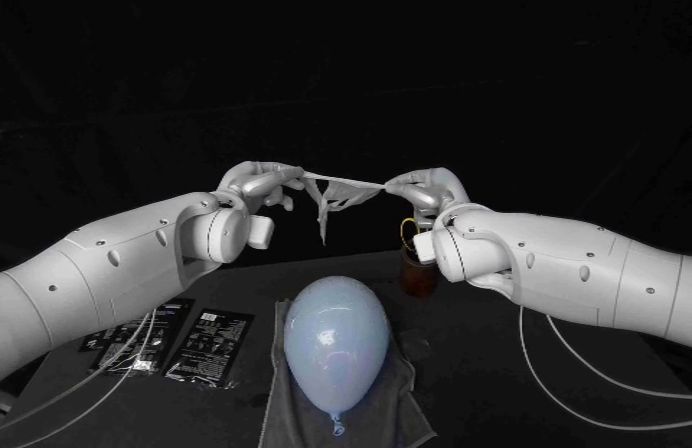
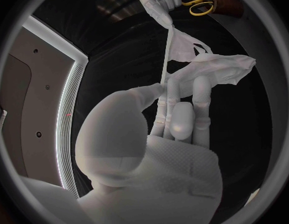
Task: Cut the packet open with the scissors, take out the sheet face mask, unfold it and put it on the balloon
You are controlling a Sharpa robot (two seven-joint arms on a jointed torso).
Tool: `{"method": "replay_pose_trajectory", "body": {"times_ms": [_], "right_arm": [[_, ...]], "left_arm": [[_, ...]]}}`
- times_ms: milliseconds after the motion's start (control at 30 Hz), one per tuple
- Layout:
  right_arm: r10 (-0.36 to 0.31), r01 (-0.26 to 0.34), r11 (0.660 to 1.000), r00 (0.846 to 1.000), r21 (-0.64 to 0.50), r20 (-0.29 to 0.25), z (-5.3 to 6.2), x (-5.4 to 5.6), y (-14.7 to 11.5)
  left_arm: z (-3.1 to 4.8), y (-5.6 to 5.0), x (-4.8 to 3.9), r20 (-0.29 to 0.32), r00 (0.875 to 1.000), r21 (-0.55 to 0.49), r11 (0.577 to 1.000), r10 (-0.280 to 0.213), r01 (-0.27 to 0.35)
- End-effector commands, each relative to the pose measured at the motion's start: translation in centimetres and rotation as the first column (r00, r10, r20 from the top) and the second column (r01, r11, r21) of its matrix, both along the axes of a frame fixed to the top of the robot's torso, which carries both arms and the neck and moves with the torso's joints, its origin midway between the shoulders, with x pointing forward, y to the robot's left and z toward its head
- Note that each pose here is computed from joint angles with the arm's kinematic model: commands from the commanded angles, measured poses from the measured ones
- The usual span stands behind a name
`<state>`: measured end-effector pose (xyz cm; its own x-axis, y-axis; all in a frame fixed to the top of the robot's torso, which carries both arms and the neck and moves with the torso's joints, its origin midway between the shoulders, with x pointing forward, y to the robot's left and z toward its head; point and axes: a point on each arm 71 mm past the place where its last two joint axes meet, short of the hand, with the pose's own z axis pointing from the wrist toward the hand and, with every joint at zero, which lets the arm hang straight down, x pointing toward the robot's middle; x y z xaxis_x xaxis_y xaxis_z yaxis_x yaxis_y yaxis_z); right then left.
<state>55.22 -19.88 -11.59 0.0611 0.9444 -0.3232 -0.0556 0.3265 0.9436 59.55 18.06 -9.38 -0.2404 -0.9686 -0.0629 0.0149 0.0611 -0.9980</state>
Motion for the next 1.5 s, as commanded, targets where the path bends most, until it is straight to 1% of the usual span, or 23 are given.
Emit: {"method": "replay_pose_trajectory", "body": {"times_ms": [33,100,133,200,267,333,367,433,467,533,600,700,733,800,867,933,967,1033,1100,1200,1333,1500], "right_arm": [[0.013,-0.011,1.000,0.996,-0.019,0.087,1.2,0.5,0.2],[0.023,-0.020,1.000,0.993,-0.023,0.114,1.7,0.7,0.5],[0.025,-0.022,0.999,0.992,-0.028,0.126,2.0,0.8,0.6],[0.022,-0.016,0.999,0.988,-0.039,0.152,2.6,1.2,0.7],[0.016,-0.008,0.999,0.985,-0.047,0.172,3.2,1.6,0.7],[0.009,0.002,0.998,0.981,-0.055,0.194,3.7,1.9,0.6],[0.005,0.007,0.998,0.979,-0.059,0.203,3.9,2.1,0.6],[0.002,0.012,0.998,0.977,-0.063,0.215,4.2,2.3,0.5],[0.004,0.011,0.998,0.975,-0.067,0.223,4.4,2.3,0.6],[0.008,0.010,0.997,0.971,-0.076,0.239,4.7,2.3,0.6],[0.010,0.011,0.997,0.968,-0.082,0.250,5.0,2.5,0.7],[0.020,0.003,0.996,0.964,-0.088,0.265,5.3,2.4,0.9],[0.024,0.000,0.996,0.963,-0.090,0.269,5.4,2.5,0.9],[0.027,-0.002,0.996,0.962,-0.091,0.273,5.5,2.5,0.9],[0.039,-0.015,0.996,0.962,-0.090,0.271,5.5,2.3,0.9],[0.047,-0.024,0.996,0.963,-0.088,0.267,5.5,2.1,0.8],[0.054,-0.033,0.996,0.964,-0.085,0.259,5.4,1.8,0.7],[0.065,-0.046,0.996,0.967,-0.081,0.246,5.2,1.3,0.5],[0.077,-0.059,0.995,0.968,-0.082,0.239,5.1,0.9,0.5],[0.093,-0.076,0.994,0.970,-0.082,0.223,4.8,0.2,0.5],[0.110,-0.097,0.992,0.975,-0.077,0.192,4.0,-0.8,0.6],[0.134,-0.124,0.990,0.976,-0.072,0.169,3.2,-1.9,0.9]], "left_arm": [[0.91,0.3,0.46,0.028,1.000,0.044,0.999,-0.003,0.002],[1.42,0.3,0.58,0.045,0.999,0.049,0.999,-0.002,0.000],[1.53,0.3,0.70,0.045,0.999,0.053,0.999,0.000,-0.002],[1.56,0.5,0.87,0.036,0.999,0.063,0.998,-0.002,-0.001],[1.72,0.4,0.84,0.042,0.999,0.066,0.998,-0.007,0.004],[1.90,0.7,0.95,0.043,0.999,0.073,0.997,0.000,-0.003],[1.86,0.9,1.04,0.035,0.999,0.078,0.997,0.003,-0.006],[1.84,1.0,1.00,0.031,1.000,0.082,0.997,0.002,-0.005],[1.98,1.0,0.94,0.037,0.999,0.080,0.997,0.002,-0.005],[2.19,1.3,0.99,0.042,0.999,0.080,0.997,0.015,-0.018],[2.24,1.5,1.11,0.035,0.999,0.082,0.996,0.021,-0.023],[2.52,1.3,0.95,0.048,0.999,0.082,0.996,0.015,-0.019],[2.61,1.2,1.03,0.046,0.999,0.087,0.996,0.015,-0.019],[2.54,1.2,1.10,0.036,0.999,0.098,0.995,0.010,-0.014],[2.68,1.0,0.99,0.042,0.999,0.100,0.995,0.009,-0.013],[2.78,1.3,0.94,0.044,0.999,0.099,0.995,0.020,-0.024],[2.77,1.5,0.91,0.041,0.999,0.097,0.995,0.025,-0.029],[2.70,1.9,0.68,0.033,0.999,0.094,0.995,0.031,-0.034],[2.67,2.1,0.38,0.029,0.999,0.092,0.995,0.029,-0.031],[2.59,2.2,-0.24,0.020,1.000,0.093,0.995,0.020,-0.022],[2.40,2.2,-1.15,0.006,1.000,0.098,0.995,0.004,-0.005],[2.26,2.1,-2.19,0.006,1.000,0.099,0.995,-0.008,0.007]]}}
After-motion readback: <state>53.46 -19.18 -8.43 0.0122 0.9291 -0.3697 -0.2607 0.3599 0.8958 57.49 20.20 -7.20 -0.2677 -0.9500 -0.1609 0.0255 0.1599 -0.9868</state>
